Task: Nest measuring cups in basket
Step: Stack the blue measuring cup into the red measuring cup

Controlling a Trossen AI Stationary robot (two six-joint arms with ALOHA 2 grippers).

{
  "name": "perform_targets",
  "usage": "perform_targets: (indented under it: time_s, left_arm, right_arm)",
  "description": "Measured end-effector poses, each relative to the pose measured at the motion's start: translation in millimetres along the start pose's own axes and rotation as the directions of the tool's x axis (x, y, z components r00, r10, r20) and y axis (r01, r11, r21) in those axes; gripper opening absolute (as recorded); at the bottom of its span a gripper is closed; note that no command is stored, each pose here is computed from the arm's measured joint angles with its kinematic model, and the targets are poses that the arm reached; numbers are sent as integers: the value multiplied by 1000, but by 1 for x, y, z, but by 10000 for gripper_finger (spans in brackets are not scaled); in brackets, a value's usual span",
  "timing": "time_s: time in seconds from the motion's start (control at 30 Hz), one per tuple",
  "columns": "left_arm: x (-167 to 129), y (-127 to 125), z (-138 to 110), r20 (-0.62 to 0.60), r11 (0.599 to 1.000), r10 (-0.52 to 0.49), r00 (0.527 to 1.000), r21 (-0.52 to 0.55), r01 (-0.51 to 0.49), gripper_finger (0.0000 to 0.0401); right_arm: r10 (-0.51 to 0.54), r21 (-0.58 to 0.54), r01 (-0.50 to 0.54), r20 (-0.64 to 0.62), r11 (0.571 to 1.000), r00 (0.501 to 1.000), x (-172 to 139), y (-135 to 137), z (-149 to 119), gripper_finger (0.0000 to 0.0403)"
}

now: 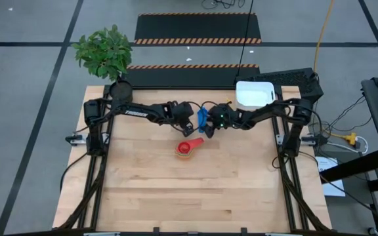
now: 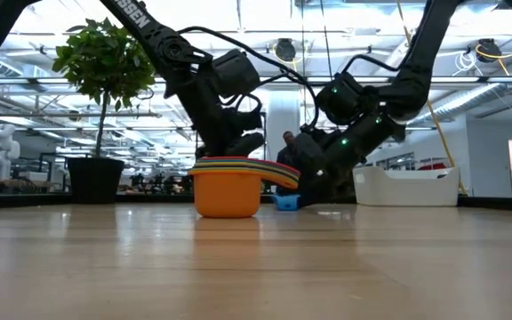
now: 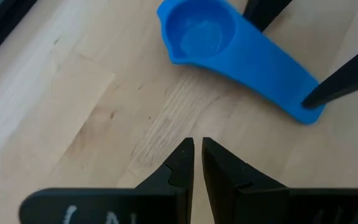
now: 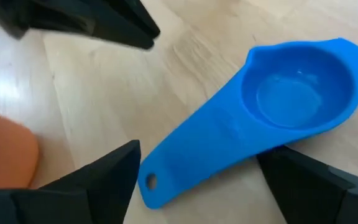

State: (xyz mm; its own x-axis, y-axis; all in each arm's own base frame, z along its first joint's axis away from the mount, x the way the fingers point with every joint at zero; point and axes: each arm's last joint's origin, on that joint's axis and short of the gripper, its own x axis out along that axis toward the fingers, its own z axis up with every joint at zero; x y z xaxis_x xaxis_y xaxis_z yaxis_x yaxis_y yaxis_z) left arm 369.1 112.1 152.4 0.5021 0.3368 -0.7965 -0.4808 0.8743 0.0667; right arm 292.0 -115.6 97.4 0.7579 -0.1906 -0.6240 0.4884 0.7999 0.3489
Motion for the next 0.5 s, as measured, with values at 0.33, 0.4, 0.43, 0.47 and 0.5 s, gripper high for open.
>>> perform_targets:
  time_s: [0.33,0.4,0.43,0.47,0.5]
  left_arm:
    - [0,-1,3,30,1000,-5,1000,-5,5,37]
    - [0,-1,3,30,1000,-5,1000,-5,5,37]
    - [0,-1,3,30,1000,-5,1000,-5,5,37]
    - [0,-1,3,30,1000,-5,1000,-5,5,37]
    - [0,-1,3,30,1000,-5,1000,-5,5,37]
  right_arm:
    - [19,62,-23,58,998,998,13,-13,-2,293]
    - [17,65,-21,63,998,998,15,-15,-3,276]
    - [16,66,-21,66,998,998,17,-16,-3,266]
    - [15,67,-19,67,998,998,17,-18,-4,254]
    - [13,64,-17,67,998,998,19,-19,-5,239]
